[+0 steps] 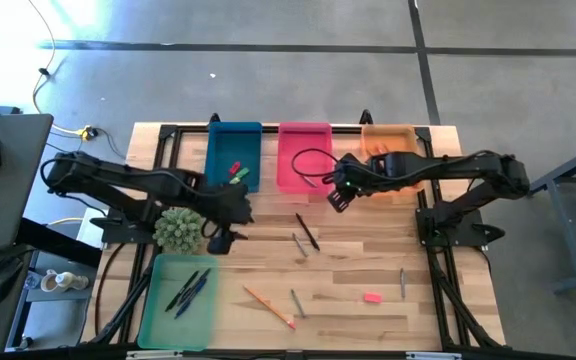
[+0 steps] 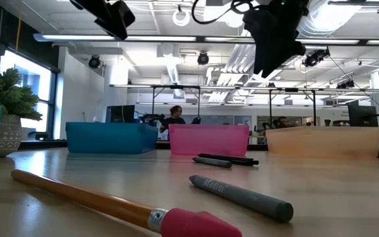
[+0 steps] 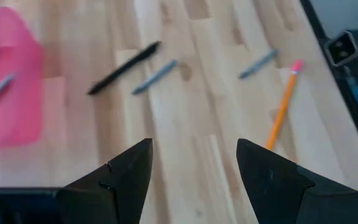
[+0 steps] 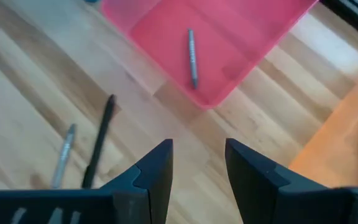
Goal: Sort crayons/erasers/pens/pencils in bins
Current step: Put the pencil into the transparent orange bin
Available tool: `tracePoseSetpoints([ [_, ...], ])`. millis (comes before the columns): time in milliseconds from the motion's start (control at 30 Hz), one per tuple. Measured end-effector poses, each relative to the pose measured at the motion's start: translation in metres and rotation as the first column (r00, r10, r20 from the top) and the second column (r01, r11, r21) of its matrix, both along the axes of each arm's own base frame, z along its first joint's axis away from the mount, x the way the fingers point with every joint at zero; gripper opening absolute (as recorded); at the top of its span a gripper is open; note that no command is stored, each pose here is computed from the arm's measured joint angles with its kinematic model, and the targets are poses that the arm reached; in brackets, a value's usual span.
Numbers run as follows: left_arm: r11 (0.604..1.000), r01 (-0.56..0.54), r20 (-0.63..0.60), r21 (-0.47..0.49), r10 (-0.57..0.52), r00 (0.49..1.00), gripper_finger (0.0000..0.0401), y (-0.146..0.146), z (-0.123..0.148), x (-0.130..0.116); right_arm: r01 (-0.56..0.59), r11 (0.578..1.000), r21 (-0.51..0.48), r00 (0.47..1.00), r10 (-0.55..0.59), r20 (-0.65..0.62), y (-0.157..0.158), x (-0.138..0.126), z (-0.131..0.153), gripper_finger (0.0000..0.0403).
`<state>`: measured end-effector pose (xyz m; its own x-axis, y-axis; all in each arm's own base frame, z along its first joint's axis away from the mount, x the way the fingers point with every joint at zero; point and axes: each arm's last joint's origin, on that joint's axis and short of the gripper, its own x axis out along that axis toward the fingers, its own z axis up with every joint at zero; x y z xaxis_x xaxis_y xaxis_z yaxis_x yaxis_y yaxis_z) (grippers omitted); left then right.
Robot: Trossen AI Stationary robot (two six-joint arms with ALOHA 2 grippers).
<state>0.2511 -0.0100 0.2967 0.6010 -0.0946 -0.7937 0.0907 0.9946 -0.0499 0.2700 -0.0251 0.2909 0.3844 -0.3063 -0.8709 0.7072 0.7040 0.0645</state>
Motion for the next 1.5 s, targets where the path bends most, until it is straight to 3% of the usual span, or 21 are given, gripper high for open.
tracePoseSetpoints([
  [567, 0.997, -0.013, -0.185, -0.073, -0.001, 0.983, 0.0223, -0.075, -0.043, 0.019, -0.036, 0.999, 0.035, 0.999, 0.035, 0.003, 0.029, 0.0, -0.002, 0.0137],
  [833, 0.995, 0.03, -0.217, -0.094, -0.05, 0.975, 0.0223, -0.103, -0.046, 0.036, -0.038, 0.998, 0.046, 0.999, 0.038, 0.009, 0.035, 0.0, -0.002, 0.0137],
  [1167, 0.999, 0.005, -0.347, -0.04, -0.019, 0.938, 0.0223, -0.12, -0.075, 0.064, -0.045, 0.998, 0.044, 0.999, 0.045, 0.011, 0.037, 0.0, -0.002, 0.0137],
  [1500, 0.999, 0.035, -0.365, -0.029, -0.044, 0.93, 0.0204, -0.137, -0.101, 0.082, -0.037, 0.999, 0.016, 0.999, 0.037, 0.007, 0.036, 0.0, -0.002, 0.0137],
])
